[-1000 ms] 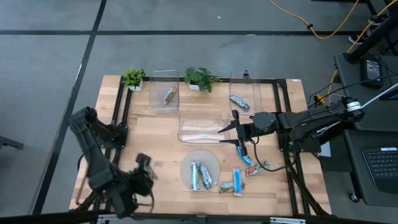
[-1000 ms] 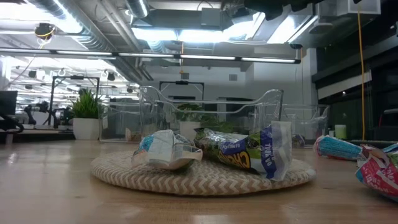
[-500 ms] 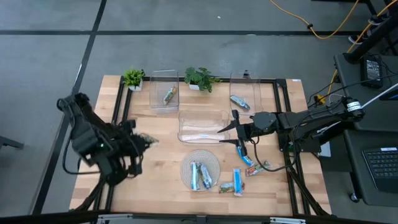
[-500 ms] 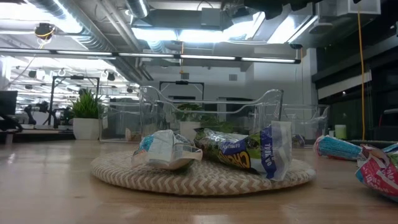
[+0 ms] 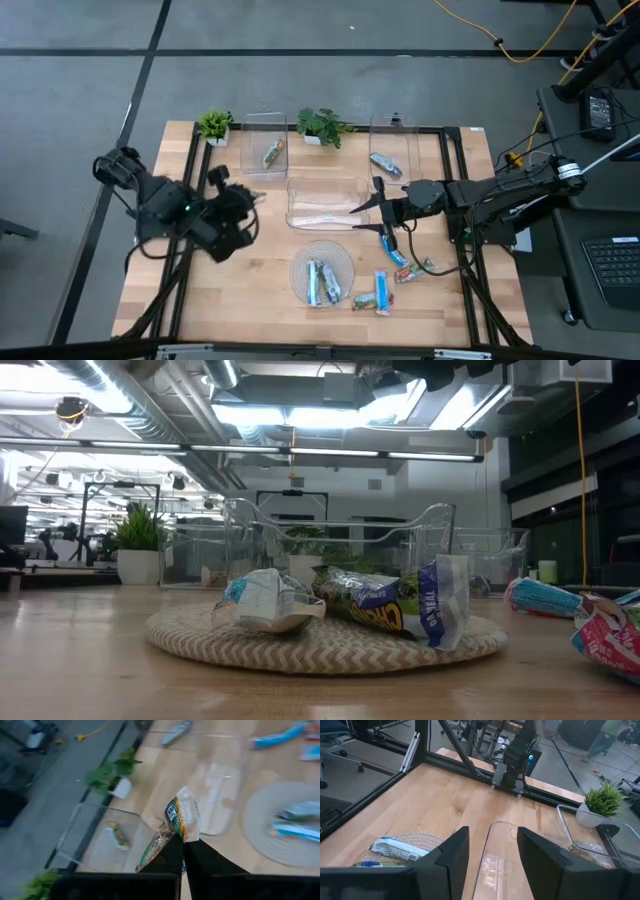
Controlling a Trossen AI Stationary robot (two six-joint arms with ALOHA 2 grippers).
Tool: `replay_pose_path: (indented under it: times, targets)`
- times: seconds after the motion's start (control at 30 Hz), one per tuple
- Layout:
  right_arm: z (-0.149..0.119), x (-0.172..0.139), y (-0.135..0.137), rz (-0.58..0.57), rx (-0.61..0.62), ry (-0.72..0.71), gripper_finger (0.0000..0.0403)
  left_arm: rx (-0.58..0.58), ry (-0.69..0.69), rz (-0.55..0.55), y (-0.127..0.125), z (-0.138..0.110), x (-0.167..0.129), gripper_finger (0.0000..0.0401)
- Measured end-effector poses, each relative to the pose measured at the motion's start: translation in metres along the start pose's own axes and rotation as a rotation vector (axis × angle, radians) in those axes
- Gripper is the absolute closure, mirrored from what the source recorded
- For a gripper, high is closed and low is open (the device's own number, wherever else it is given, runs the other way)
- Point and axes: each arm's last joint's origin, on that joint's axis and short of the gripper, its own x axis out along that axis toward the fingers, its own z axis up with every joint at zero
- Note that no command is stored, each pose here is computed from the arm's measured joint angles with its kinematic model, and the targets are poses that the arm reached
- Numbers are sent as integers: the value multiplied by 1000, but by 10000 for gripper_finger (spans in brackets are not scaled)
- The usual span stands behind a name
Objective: Pick and place Granola Bars by type
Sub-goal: Put the orange granola bar into the top left transparent bin
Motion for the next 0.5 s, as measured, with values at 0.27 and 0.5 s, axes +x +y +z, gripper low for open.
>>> replay_pose_path:
  times: [0.27,0.5]
  targets:
    - [0,0,0,0,0,0,234,-33,81,158,35,19,35,397]
    - [0,0,0,0,0,1,234,-40,155,245,64,27,56,396]
